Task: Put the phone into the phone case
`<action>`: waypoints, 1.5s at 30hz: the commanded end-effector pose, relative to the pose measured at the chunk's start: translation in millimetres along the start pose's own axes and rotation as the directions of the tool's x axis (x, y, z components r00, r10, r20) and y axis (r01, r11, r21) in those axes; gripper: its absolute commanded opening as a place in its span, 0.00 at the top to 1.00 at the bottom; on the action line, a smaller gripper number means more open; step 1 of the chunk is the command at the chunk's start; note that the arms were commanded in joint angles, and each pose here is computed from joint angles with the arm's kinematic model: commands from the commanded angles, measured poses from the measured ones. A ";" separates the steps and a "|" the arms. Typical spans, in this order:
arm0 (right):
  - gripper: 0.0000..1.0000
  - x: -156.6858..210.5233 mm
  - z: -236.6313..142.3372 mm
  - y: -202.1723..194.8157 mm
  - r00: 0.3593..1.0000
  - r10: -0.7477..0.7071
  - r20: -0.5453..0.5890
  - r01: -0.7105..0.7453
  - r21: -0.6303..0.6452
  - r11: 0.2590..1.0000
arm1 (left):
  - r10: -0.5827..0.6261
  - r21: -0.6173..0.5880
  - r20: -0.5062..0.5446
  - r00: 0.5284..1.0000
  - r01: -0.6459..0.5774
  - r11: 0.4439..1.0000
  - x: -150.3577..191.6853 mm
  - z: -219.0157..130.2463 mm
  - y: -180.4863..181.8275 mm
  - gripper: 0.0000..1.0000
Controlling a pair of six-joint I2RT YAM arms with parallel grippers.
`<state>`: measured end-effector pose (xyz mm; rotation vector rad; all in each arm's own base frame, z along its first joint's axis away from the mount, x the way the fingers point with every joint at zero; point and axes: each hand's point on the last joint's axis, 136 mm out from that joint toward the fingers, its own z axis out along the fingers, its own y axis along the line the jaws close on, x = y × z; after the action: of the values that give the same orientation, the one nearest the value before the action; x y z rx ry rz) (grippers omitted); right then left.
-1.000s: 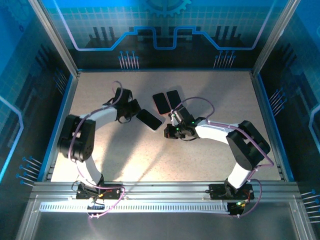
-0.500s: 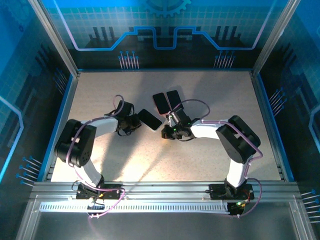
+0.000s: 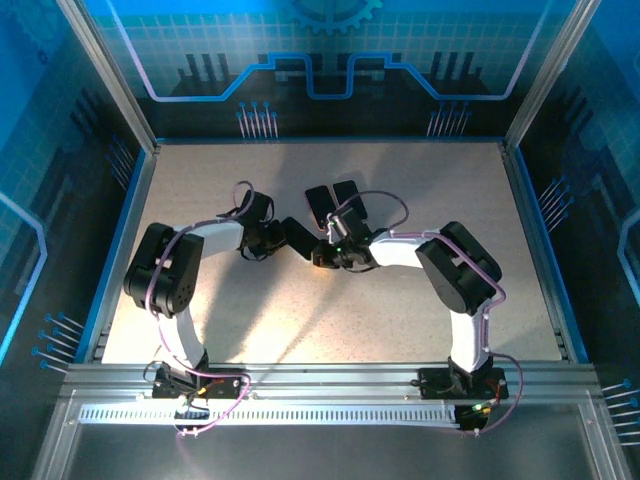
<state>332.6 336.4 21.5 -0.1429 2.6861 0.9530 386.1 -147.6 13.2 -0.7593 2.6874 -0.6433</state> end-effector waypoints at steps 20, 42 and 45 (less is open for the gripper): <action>1.00 -40.1 29.5 12.2 0.999 0.009 0.035 -0.007 -0.035 0.999 | -0.005 0.045 0.134 0.991 -0.001 0.999 -94.4 30.3 -32.7 1.00; 0.00 -24.5 -150.0 31.8 0.953 -0.203 0.224 0.209 0.001 0.978 | 0.029 0.166 0.314 0.949 -0.084 0.983 -20.0 -119.7 -17.7 0.26; 0.00 -11.2 -188.9 -6.4 0.937 -0.253 0.242 0.220 0.154 0.963 | 0.091 0.162 0.382 0.920 -0.163 0.973 -0.5 -150.5 -5.6 0.01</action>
<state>316.0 267.2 193.9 -0.2844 2.2894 0.9427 356.1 -110.8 145.5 -0.6391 2.2773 -0.7167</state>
